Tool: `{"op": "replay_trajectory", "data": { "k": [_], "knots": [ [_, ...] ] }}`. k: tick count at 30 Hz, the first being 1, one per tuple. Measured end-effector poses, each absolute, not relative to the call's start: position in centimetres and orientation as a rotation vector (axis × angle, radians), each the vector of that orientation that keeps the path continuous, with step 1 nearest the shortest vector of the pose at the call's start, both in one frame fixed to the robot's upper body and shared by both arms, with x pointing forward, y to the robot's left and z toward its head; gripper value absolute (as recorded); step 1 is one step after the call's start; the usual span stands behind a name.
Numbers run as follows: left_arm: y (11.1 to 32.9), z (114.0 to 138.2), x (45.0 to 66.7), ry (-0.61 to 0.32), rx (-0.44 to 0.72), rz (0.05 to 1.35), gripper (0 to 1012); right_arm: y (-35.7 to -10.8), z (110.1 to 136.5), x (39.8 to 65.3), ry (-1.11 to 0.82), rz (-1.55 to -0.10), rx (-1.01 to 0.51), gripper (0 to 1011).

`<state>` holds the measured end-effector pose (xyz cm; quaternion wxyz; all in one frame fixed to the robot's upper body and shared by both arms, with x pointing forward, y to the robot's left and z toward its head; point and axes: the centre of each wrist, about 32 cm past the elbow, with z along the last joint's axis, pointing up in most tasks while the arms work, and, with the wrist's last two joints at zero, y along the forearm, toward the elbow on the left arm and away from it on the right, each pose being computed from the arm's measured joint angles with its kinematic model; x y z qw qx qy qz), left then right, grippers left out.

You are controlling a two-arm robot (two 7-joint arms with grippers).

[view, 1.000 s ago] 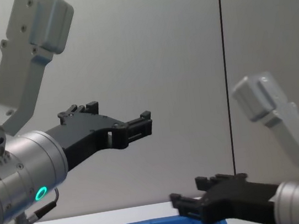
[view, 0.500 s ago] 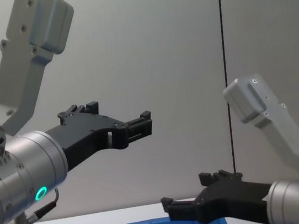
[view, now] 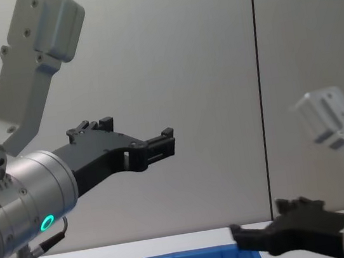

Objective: Pick up the two dolls from the table and place them into the box.

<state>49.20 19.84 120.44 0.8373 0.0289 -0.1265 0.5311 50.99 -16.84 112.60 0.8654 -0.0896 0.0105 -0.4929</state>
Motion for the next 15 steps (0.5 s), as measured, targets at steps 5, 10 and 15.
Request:
{"op": "replay_trajectory", "data": {
  "k": [5,10,15],
  "knots": [
    [19.8,120.4,49.2,-0.268,0.061,1.124,1001,-17.7,112.5,50.1,0.035,-1.108,-0.204,1001],
    [19.8,120.4,49.2,-0.268,0.061,1.124,1001,-18.6,112.4,49.2,0.048,-1.192,-0.22,1001],
    [19.8,120.4,49.2,-0.265,0.063,1.126,1001,-19.4,112.3,48.5,0.058,-1.261,-0.234,1001]
  ]
}}
